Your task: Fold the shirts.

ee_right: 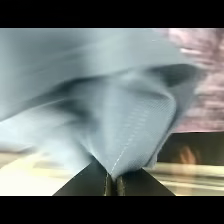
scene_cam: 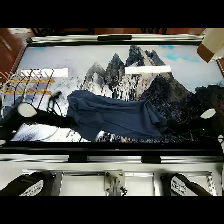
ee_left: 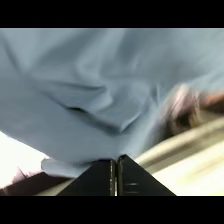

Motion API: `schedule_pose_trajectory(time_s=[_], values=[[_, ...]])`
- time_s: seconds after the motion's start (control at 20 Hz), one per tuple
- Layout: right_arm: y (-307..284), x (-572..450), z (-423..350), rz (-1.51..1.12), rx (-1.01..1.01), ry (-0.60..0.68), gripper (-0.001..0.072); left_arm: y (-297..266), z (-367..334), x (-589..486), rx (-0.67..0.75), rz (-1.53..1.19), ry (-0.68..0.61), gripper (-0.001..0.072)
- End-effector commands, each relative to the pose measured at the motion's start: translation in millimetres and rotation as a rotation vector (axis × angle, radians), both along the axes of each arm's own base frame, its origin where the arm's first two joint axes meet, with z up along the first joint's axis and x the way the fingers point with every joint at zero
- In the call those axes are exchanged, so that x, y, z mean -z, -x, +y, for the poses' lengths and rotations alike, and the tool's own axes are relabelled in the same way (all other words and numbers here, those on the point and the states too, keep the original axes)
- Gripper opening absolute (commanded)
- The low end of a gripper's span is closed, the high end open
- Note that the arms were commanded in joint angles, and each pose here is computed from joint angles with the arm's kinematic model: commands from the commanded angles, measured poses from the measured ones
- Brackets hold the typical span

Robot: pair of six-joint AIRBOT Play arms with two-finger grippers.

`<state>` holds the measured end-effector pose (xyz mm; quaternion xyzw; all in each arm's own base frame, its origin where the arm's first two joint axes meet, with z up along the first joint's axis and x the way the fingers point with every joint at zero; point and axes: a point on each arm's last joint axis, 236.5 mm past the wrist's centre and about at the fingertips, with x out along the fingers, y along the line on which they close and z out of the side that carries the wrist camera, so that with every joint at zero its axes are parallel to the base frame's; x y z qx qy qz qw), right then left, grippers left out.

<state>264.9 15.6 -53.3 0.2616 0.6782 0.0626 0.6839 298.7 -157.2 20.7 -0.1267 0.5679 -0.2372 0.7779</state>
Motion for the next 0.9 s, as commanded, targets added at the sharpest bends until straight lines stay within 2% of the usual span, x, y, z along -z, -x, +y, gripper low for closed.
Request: schedule_pose_trajectory(time_s=[0.0, 0.05, 0.15, 0.2, 0.3, 0.4, 0.6, 0.85], values=[[-32.1, -145.4, 21.9, -0.416, -0.158, -0.001, 0.0069, -46.7, 32.2, -194.6, -0.061, -0.535, -0.042, 0.0039], [-44.8, -220.7, 21.6, -0.655, -0.153, 0.078, 0.0069, -44.5, 50.8, -274.6, -0.099, -0.735, -0.072, 0.0039], [-36.1, -376.6, 10.7, -1.138, -0.069, 0.311, 0.0069, -1.5, 93.8, -429.6, -0.222, -1.124, -0.163, 0.0039], [-12.1, -448.3, 4.4, -1.35, 0.015, 0.416, 0.0069, 27.9, 106.9, -482.7, -0.275, -1.262, -0.193, 0.0039], [41.1, -529.7, 0.1, -1.589, 0.166, 0.5, 0.0069, 81.5, 117.5, -550.3, -0.351, -1.453, -0.217, 0.0039], [76.2, -556.5, 7.6, -1.677, 0.216, 0.5, 0.0069, 111.3, 117.9, -577.6, -0.409, -1.534, -0.158, 0.0039], [99.8, -577.2, 15.4, -1.76, 0.228, 0.505, 0.0069, 147.1, 114.4, -601.5, -0.436, -1.644, -0.113, 0.0039], [76.7, -559.7, 6.3, -1.674, 0.213, 0.514, 0.0069, 130.0, 117.4, -587.5, -0.43, -1.599, -0.137, 0.0039]])
